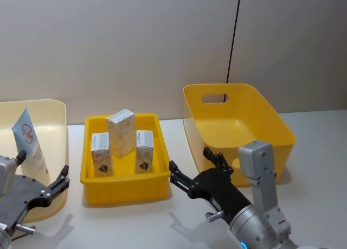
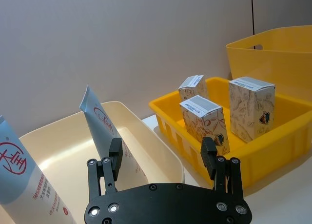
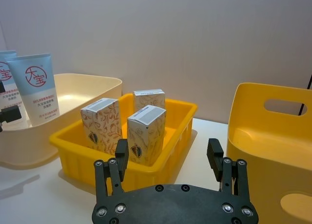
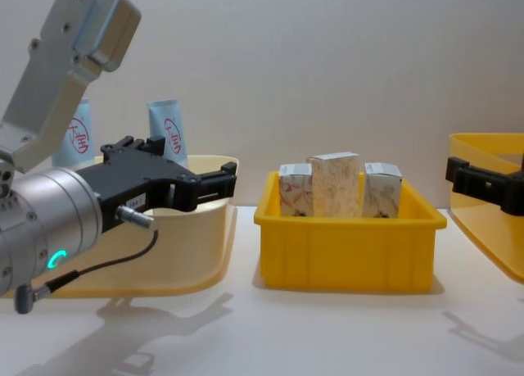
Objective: Bimanual collaborative sorting of washing and personal care products
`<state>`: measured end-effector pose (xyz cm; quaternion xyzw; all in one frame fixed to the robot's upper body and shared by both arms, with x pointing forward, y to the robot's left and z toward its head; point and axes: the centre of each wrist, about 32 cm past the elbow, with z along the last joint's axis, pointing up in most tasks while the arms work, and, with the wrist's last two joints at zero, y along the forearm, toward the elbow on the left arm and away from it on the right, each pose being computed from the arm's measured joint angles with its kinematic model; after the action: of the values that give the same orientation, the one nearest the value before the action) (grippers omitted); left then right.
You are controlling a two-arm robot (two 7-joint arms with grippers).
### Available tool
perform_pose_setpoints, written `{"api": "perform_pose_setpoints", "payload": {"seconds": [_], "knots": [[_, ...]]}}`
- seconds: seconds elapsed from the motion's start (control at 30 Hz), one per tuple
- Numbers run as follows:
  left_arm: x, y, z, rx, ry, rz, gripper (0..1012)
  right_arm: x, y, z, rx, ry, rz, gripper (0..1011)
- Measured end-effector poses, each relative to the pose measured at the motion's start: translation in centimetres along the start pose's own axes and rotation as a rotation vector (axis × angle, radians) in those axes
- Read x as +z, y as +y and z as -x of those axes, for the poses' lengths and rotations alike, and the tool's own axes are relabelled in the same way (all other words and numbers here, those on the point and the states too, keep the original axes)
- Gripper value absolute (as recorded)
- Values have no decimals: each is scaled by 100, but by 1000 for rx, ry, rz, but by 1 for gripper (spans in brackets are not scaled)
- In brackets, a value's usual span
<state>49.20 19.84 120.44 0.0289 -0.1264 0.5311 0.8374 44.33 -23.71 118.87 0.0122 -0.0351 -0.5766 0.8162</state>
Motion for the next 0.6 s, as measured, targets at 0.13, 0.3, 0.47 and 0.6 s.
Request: {"api": "perform_pose_setpoints", "payload": {"seconds": [0.13, 0.3, 0.47, 0.6], "knots": [[0, 0, 0, 0, 0, 0, 1002, 0, 0, 0, 0, 0, 0, 1001], [0, 0, 0, 0, 0, 0, 1001, 0, 0, 0, 0, 0, 0, 1001], [0, 0, 0, 0, 0, 0, 1002, 0, 0, 0, 0, 0, 0, 1001], [0, 0, 0, 0, 0, 0, 1002, 0, 0, 0, 0, 0, 0, 1001]]}}
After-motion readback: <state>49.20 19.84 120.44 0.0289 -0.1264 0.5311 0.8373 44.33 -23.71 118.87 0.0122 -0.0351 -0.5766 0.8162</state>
